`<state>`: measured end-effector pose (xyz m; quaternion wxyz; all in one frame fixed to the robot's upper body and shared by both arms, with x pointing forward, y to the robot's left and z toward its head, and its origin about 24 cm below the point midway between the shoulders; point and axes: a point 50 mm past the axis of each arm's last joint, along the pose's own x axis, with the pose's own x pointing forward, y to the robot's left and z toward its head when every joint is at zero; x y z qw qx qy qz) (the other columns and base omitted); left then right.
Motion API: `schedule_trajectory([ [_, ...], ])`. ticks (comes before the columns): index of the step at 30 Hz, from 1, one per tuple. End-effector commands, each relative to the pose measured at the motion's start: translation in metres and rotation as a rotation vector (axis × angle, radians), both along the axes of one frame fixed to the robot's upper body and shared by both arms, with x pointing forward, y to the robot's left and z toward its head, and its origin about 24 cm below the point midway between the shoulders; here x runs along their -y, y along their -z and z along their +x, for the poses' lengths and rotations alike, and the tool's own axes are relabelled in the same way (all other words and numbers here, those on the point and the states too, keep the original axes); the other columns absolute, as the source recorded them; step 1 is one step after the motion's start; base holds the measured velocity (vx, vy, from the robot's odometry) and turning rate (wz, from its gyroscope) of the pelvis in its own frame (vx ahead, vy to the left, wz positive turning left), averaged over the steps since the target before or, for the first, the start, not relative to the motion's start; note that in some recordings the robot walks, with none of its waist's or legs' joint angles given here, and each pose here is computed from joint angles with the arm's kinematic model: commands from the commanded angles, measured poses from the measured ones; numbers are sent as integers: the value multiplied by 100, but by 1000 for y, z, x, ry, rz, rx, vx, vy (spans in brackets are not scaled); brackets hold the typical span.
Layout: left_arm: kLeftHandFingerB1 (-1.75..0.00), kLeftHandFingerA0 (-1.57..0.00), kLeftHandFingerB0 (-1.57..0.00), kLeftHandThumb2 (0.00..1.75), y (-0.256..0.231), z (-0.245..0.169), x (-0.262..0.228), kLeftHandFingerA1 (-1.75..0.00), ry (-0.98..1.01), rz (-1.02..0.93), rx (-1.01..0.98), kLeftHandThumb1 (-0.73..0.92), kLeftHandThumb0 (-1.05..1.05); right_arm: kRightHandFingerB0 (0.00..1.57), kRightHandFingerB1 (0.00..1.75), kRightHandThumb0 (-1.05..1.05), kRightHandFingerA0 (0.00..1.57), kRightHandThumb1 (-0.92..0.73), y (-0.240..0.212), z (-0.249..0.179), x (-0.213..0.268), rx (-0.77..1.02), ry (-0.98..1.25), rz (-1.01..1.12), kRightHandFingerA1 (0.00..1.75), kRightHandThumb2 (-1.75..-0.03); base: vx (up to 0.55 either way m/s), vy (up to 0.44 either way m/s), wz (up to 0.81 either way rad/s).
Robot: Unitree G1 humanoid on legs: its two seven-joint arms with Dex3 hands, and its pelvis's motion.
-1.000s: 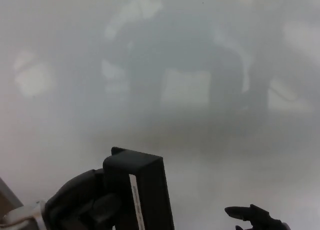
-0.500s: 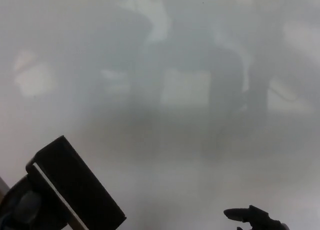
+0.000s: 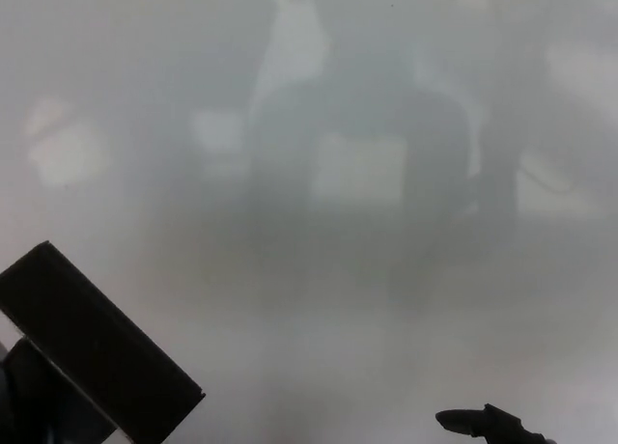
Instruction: A magnetic marker holder is on the left hand side of the white board, the robot put the index and middle finger into the opening of the container and pull off the magnetic holder and hand it to a human on the left hand side.
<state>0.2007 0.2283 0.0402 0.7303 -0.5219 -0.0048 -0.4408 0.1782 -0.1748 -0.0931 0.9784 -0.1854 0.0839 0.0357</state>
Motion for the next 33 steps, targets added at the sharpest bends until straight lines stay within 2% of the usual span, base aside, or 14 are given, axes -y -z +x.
schedule_trajectory([
  [1,-49,-98,-95,57,-20,1,4,-80,11,-226,61,53,-44,70,45,-51,90,-81,5,-8,12,-35,51,-57,59,-65,0,0,0],
  [4,-49,-96,-94,57,-25,2,5,-84,31,-225,58,54,-47,69,45,-50,90,-81,4,-7,12,-30,41,-70,59,-65,0,0,0],
  [5,-46,-77,-79,58,-25,1,4,-50,31,-234,44,56,-44,63,63,-48,87,-66,5,-7,12,-34,46,-61,74,-104,0,0,0],
  [10,-53,-43,-60,73,-25,-1,5,-50,38,-279,47,34,-49,63,64,-48,87,-65,5,-7,12,-39,54,-51,75,-104,0,0,0],
  [13,-46,-8,-17,68,-27,1,2,-39,38,-275,150,31,-65,62,63,-47,87,-66,5,-7,13,-30,49,-70,74,-104,0,0,0],
  [14,-51,0,-4,74,-28,1,1,-50,40,-275,151,4,-34,63,63,-48,88,-67,4,-7,12,-27,50,-72,74,-104,0,0,0],
  [18,-43,-12,-13,63,-28,0,0,-38,49,-276,152,29,-67,63,64,-46,87,-65,4,-6,12,-26,55,-63,74,-103,0,0,0],
  [19,-43,-12,-14,64,-28,0,-1,-38,44,-280,150,28,-66,71,45,-51,90,-80,4,-6,11,-26,53,-65,60,-64,0,0,0],
  [20,-44,-12,-14,65,-28,-1,-1,-39,43,-286,151,28,-68,72,46,-51,90,-80,4,-6,11,-24,52,-67,61,-64,0,0,0],
  [25,-44,-15,-17,66,-28,0,0,-40,44,-282,162,28,-68,71,46,-51,90,-80,4,-6,11,-24,55,-68,60,-65,0,0,0],
  [26,-45,-19,-20,64,-29,-1,0,-39,45,-283,163,27,-68,62,64,-46,87,-65,4,-6,11,-23,54,-68,75,-104,0,0,0],
  [31,-46,-21,-22,63,-30,-1,1,-38,46,-281,173,26,-67,63,64,-46,86,-65,3,-4,11,-20,53,-66,75,-104,0,0,0],
  [32,-47,-21,-23,64,-29,-1,1,-38,57,-288,178,27,-67,72,46,-49,90,-80,3,-4,11,-15,53,-69,60,-64,0,0,0],
  [33,-47,-21,-23,64,-29,-1,1,-38,60,-290,179,27,-67,72,46,-49,90,-80,3,-3,11,-13,53,-70,60,-64,0,0,0],
])
